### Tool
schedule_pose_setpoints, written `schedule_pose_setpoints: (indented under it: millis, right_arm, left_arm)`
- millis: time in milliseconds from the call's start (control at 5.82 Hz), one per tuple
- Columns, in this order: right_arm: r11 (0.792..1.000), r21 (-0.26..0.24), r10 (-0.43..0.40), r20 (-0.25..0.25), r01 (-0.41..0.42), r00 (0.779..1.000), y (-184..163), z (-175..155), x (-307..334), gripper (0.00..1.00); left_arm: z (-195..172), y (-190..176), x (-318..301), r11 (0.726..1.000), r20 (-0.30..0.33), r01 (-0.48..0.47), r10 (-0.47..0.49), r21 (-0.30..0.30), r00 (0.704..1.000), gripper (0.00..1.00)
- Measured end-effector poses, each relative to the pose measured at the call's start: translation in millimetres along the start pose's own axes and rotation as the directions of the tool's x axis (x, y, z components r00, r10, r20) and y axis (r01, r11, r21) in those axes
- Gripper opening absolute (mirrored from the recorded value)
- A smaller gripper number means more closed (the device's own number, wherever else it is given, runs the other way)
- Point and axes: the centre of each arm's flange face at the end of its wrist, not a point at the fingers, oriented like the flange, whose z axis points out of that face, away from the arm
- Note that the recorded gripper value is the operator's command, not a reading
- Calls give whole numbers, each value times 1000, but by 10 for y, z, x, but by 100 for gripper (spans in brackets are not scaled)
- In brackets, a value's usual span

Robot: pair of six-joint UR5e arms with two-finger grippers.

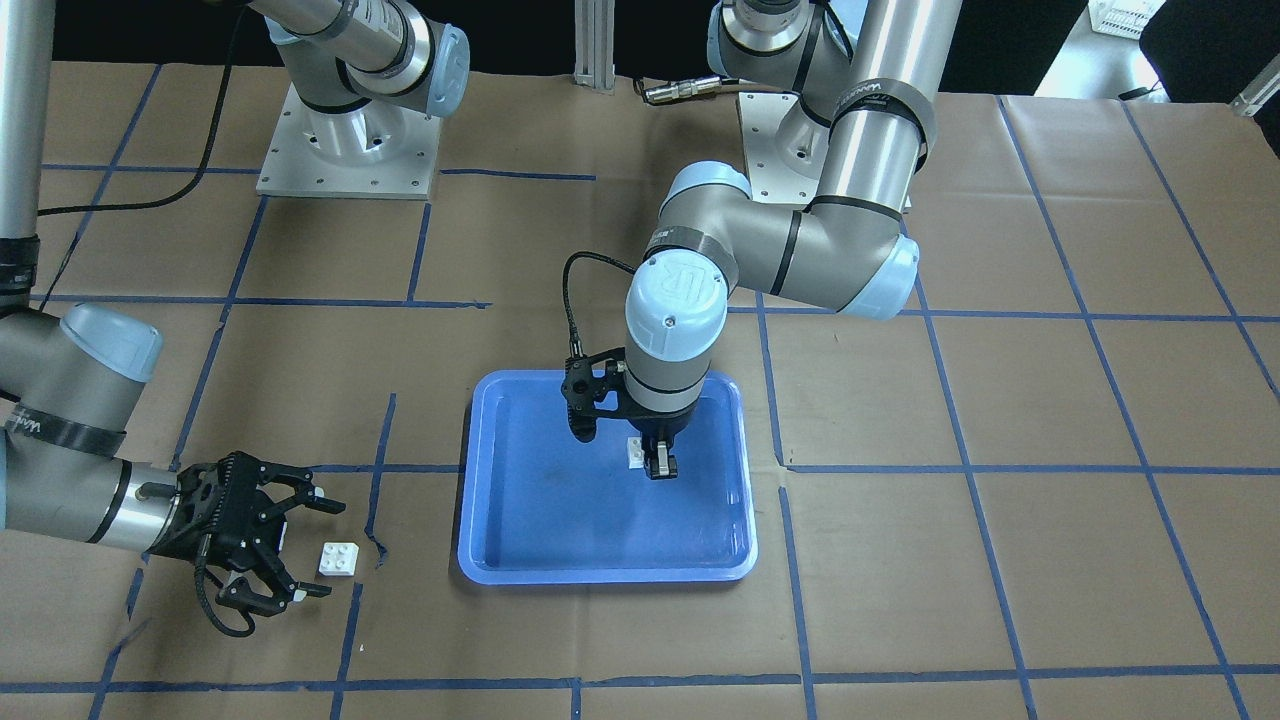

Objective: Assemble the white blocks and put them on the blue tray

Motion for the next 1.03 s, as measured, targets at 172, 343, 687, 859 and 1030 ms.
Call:
schedule_pose_setpoints:
  millis: [172, 343, 687, 859, 1030]
  right_arm:
    - [1000, -2, 8, 10, -8, 1000, 52, 50, -14, 86]
    - [1000, -2, 13, 14, -13, 1000, 73, 71, -18, 67]
    - [1000, -5, 9, 6, -9, 1000, 59, 27, 6, 48]
    - [1000, -6, 6, 1, -6, 1000, 48, 2, 19, 39]
    - [1000, -6, 5, -2, -5, 1000, 44, -11, 24, 30]
  left_arm:
    - [90, -101, 37, 1000, -1, -23, 23, -2, 1000, 0]
    - [213, -156, 27, 1000, 5, -31, 31, -2, 1000, 7]
    - [361, -201, 3, 1000, 17, -9, 9, 0, 1000, 99]
    - [335, -203, 2, 1000, 22, 10, -10, 2, 1000, 99]
    - [201, -199, 13, 1000, 34, 21, -21, 8, 999, 99]
